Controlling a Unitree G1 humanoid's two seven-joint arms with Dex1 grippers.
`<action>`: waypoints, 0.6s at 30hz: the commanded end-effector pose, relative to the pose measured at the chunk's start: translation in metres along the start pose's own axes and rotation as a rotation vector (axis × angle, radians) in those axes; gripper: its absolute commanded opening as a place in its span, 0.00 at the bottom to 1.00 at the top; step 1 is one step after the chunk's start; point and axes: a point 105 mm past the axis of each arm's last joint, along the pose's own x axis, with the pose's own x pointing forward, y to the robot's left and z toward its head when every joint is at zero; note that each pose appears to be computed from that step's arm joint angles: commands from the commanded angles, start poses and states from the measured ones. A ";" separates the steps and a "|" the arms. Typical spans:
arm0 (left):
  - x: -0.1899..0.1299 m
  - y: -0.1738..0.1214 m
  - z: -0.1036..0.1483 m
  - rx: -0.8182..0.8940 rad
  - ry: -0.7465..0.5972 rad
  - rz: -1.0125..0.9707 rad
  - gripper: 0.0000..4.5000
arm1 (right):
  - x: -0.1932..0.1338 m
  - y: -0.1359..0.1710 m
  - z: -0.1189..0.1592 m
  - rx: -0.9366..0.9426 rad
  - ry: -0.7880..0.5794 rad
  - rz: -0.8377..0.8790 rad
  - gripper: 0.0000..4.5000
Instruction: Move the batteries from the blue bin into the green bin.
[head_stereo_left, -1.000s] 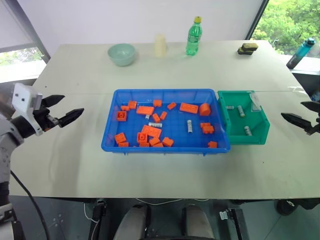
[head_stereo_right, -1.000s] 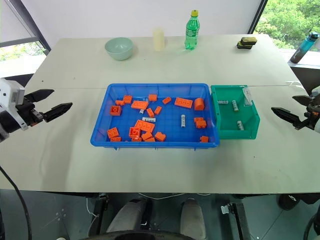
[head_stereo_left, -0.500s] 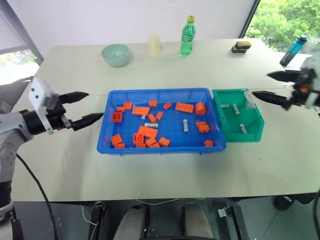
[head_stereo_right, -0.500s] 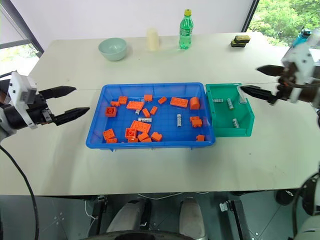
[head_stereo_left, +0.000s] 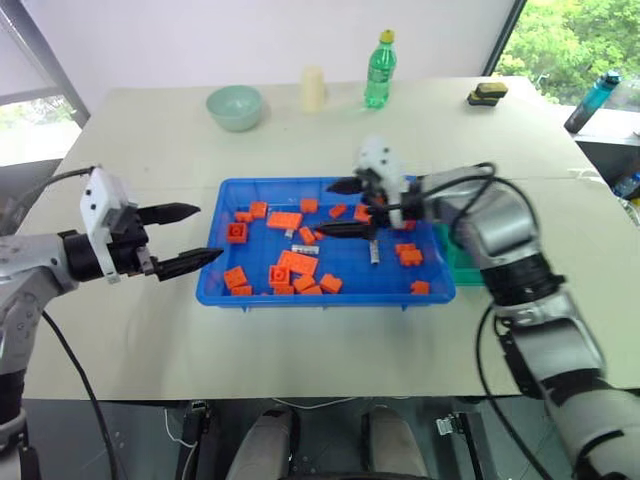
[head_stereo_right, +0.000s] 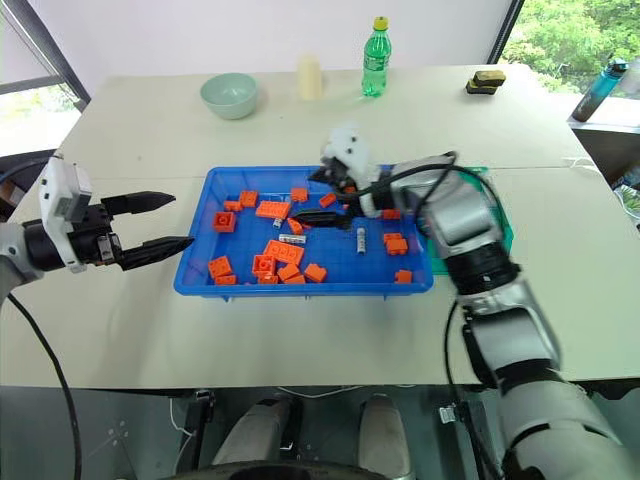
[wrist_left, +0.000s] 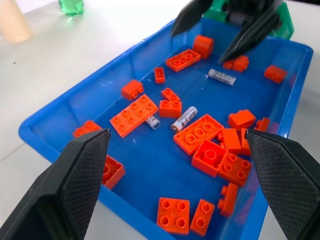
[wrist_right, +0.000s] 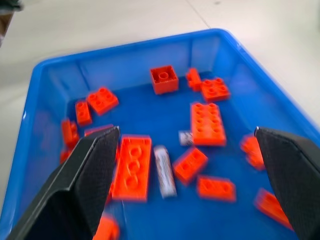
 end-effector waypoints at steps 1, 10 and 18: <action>-0.001 -0.003 0.007 0.031 -0.025 0.022 1.00 | 0.019 -0.012 0.006 0.001 -0.013 -0.073 0.99; 0.000 -0.002 0.014 0.042 -0.048 0.067 1.00 | 0.054 -0.025 -0.016 0.087 0.005 -0.143 0.99; 0.000 0.002 0.016 0.056 -0.043 0.083 1.00 | 0.061 -0.029 -0.028 0.089 0.021 -0.179 0.99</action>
